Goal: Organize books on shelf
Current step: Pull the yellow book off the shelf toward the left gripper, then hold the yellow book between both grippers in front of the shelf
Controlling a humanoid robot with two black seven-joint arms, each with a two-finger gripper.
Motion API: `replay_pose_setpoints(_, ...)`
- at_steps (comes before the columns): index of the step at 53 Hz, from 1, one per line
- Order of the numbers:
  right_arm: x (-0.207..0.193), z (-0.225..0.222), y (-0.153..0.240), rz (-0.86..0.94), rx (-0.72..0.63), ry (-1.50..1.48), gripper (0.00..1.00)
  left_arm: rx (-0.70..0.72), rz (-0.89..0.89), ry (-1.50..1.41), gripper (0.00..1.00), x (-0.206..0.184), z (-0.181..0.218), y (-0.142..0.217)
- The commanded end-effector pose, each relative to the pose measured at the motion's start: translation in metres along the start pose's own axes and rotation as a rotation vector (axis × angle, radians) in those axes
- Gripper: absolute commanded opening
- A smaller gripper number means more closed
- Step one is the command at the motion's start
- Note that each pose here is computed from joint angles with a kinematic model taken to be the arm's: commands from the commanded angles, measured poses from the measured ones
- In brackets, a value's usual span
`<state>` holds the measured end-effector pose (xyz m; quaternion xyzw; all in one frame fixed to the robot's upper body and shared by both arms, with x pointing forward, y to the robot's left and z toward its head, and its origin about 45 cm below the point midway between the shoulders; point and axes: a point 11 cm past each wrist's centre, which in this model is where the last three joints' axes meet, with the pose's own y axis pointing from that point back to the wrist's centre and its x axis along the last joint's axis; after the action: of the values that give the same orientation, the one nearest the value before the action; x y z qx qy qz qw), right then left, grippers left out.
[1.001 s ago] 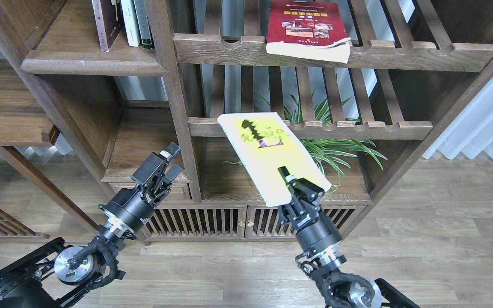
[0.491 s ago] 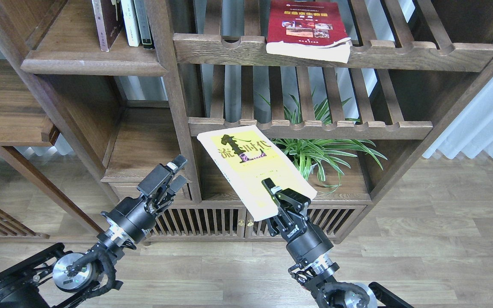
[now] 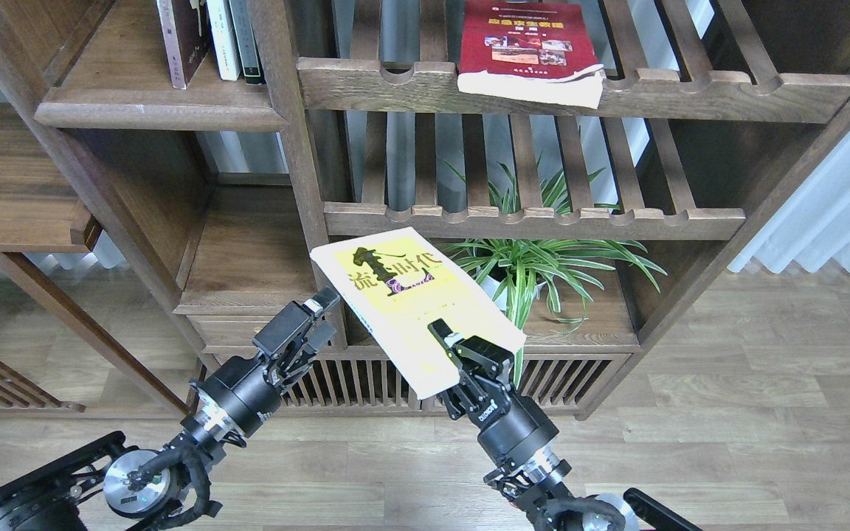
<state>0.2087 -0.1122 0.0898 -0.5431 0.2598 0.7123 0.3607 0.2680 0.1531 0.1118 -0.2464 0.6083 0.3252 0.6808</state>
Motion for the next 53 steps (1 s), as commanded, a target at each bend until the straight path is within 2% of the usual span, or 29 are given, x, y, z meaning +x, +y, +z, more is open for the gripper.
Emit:
replay_pose_setpoints(1, 0.001, 0.005, -0.002, -0.003, -0.010, 0.002, 0.07, -0.001, -0.005, 0.007, 1.00, -0.001, -0.003, -0.002)
replay_pose_setpoints(40, 0.005, 0.024, -0.006, -0.001, -0.059, 0.008, 0.08, -0.003, -0.025, 0.040, 1.00, -0.004, -0.014, -0.008)
replay_pose_setpoints(53, 0.005, 0.024, -0.005, -0.001, -0.060, 0.008, 0.08, -0.002, -0.015, 0.046, 0.81, -0.001, -0.017, -0.005)
